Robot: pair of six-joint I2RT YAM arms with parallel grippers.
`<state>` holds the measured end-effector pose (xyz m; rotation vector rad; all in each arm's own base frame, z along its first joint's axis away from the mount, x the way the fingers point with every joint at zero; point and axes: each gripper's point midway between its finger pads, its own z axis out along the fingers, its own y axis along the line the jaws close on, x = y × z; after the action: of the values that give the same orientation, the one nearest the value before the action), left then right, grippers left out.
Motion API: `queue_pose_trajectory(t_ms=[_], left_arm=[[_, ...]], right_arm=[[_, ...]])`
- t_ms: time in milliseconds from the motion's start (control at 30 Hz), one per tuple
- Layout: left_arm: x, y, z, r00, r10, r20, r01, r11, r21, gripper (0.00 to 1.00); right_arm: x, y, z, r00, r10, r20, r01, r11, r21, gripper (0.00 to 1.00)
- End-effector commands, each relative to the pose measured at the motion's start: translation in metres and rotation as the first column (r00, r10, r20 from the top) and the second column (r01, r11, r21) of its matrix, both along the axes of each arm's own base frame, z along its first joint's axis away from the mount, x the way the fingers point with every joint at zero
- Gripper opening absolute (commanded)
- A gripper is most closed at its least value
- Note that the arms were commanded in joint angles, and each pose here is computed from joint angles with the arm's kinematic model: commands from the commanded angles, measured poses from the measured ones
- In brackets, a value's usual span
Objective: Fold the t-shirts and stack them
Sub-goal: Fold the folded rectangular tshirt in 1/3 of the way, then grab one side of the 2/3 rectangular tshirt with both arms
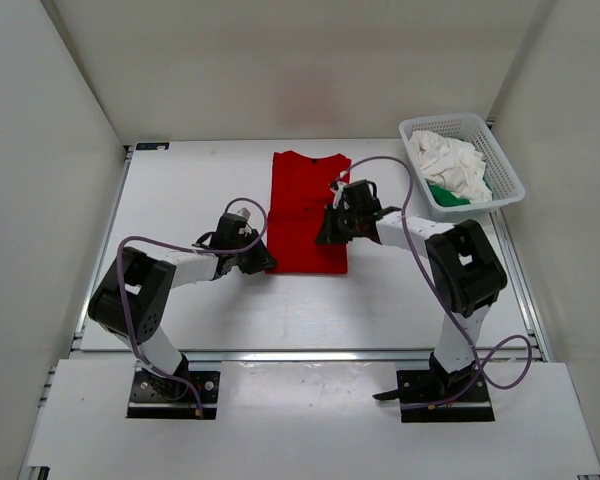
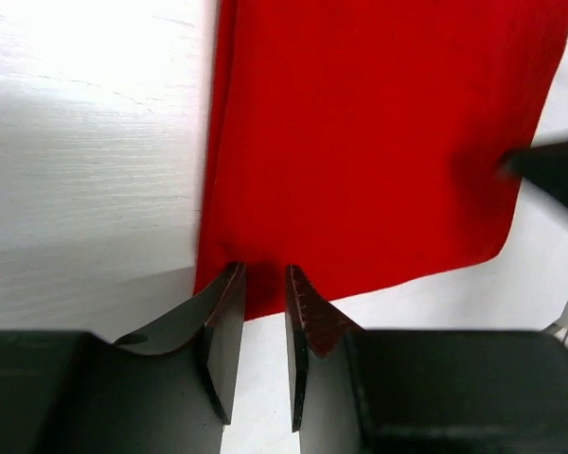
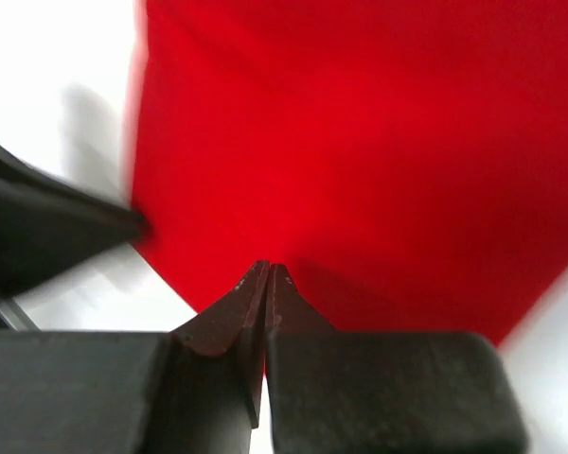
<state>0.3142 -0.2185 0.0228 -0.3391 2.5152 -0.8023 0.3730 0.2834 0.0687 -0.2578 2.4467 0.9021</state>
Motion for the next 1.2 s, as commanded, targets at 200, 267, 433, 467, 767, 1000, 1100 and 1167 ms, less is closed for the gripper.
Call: queue_pose_trajectory(t_ms=[200,267,433,467,767,1000,1100,1167], left_arm=[[-0.028,0.014,-0.004,0.999,0.028,-0.018,-0.029,0.997,-0.068,0.38],[-0.031,0.02,0.009,0.998,0.04,0.041,-0.038,0.997,-0.067,0.41],[-0.03,0.037,0.033,0.987,0.098,0.128,-0.092,0.995,-0.048,0.5],[-0.031,0.039,0.033,0.986,0.096,0.134,-0.092,0.995,-0.04,0.51],[-0.039,0.04,-0.004,0.998,0.059,0.034,-0.06,0.998,0.033,0.49],[-0.036,0.035,-0.015,0.998,0.06,-0.002,-0.06,0.998,0.031,0.41],[-0.038,0.03,-0.016,0.999,0.045,-0.013,-0.045,0.999,0.023,0.28],[-0.039,0.028,-0.016,0.999,0.04,-0.015,-0.04,0.999,0.028,0.13]], right_arm=[[-0.054,-0.044,-0.021,0.993,-0.113,-0.035,0.114,0.993,0.03,0.0],[-0.063,-0.047,-0.022,0.993,-0.108,-0.036,0.109,0.993,0.034,0.0],[-0.072,-0.061,0.0,0.991,-0.134,0.024,0.133,0.989,0.063,0.14],[-0.077,-0.066,0.001,0.989,-0.144,0.024,0.142,0.987,0.075,0.2],[-0.099,-0.076,-0.033,0.985,-0.154,-0.073,0.159,0.985,0.064,0.4],[-0.095,-0.068,-0.043,0.983,-0.142,-0.115,0.153,0.983,0.098,0.31],[-0.09,-0.066,-0.042,0.983,-0.145,-0.116,0.158,0.981,0.11,0.16],[-0.09,-0.064,-0.041,0.983,-0.141,-0.115,0.153,0.983,0.106,0.03]])
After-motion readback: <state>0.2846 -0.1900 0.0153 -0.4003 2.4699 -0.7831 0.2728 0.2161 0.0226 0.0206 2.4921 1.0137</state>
